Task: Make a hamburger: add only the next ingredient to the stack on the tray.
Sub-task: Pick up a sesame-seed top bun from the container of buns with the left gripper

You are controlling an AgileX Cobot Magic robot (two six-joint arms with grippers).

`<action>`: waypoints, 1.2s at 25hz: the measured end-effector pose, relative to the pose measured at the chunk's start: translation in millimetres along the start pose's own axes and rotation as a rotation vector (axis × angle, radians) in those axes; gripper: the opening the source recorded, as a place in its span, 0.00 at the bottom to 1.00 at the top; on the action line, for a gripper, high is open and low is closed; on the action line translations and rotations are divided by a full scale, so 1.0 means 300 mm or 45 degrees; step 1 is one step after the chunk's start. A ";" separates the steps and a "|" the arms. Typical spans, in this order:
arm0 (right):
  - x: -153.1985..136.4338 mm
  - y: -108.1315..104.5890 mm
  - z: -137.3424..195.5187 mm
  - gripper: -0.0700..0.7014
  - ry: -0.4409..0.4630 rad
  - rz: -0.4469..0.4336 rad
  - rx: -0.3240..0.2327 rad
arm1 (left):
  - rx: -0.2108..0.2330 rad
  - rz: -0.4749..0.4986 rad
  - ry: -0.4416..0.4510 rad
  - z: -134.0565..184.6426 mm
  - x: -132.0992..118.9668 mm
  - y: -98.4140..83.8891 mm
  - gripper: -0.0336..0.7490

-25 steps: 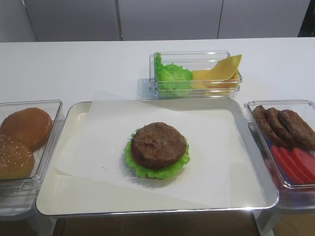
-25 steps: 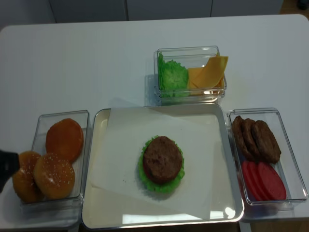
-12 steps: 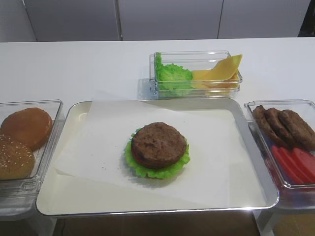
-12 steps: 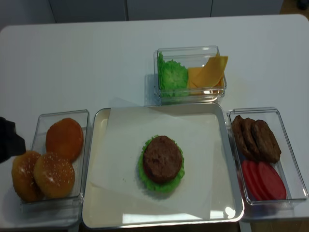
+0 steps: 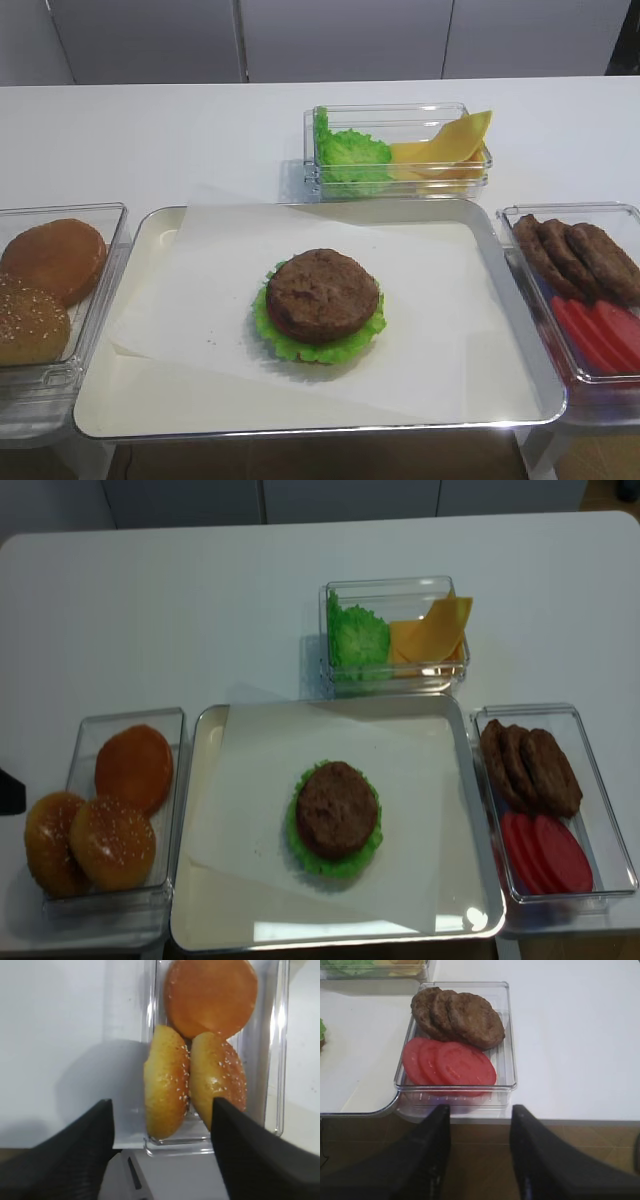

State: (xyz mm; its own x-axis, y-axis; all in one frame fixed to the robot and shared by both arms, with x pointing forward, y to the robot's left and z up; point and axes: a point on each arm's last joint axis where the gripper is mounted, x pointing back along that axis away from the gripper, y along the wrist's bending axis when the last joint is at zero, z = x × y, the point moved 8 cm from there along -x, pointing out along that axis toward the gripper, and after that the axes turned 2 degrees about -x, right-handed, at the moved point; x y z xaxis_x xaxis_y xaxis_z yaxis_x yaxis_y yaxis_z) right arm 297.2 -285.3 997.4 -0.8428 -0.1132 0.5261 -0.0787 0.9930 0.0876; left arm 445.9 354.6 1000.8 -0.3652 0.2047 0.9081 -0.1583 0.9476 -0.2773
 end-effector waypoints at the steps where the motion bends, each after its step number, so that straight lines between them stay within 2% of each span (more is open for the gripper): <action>1: 0.000 0.000 0.000 0.50 0.000 0.000 0.000 | -0.017 0.010 0.017 -0.003 -0.012 0.005 0.62; 4: 0.000 0.000 0.000 0.50 0.000 0.000 0.001 | -0.035 0.068 0.059 -0.016 -0.050 0.006 0.62; 9: 0.000 0.000 0.000 0.48 0.000 0.000 0.001 | -0.034 0.160 0.122 -0.035 -0.117 0.009 0.62; 13: 0.000 0.000 0.000 0.45 0.000 0.000 0.003 | -0.072 0.172 0.141 -0.037 -0.134 0.016 0.62; 19: 0.000 0.000 0.000 0.44 0.000 0.000 0.003 | -0.070 0.169 0.198 -0.031 -0.168 0.039 0.60; 23: 0.000 0.000 0.000 0.44 0.000 0.000 0.003 | -0.090 0.174 0.200 -0.032 -0.173 0.041 0.56; 30: 0.000 0.000 0.000 0.42 0.000 0.000 0.003 | -0.081 0.200 0.186 -0.039 -0.175 0.030 0.55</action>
State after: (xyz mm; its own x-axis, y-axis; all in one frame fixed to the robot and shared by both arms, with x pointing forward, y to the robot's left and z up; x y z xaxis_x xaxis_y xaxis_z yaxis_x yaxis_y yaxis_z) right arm 297.2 -285.3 997.4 -0.8428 -0.1132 0.5261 -0.0800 0.9931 0.0856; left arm 474.5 355.3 954.3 -0.2431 0.3801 0.8924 -0.0498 0.9139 -0.4028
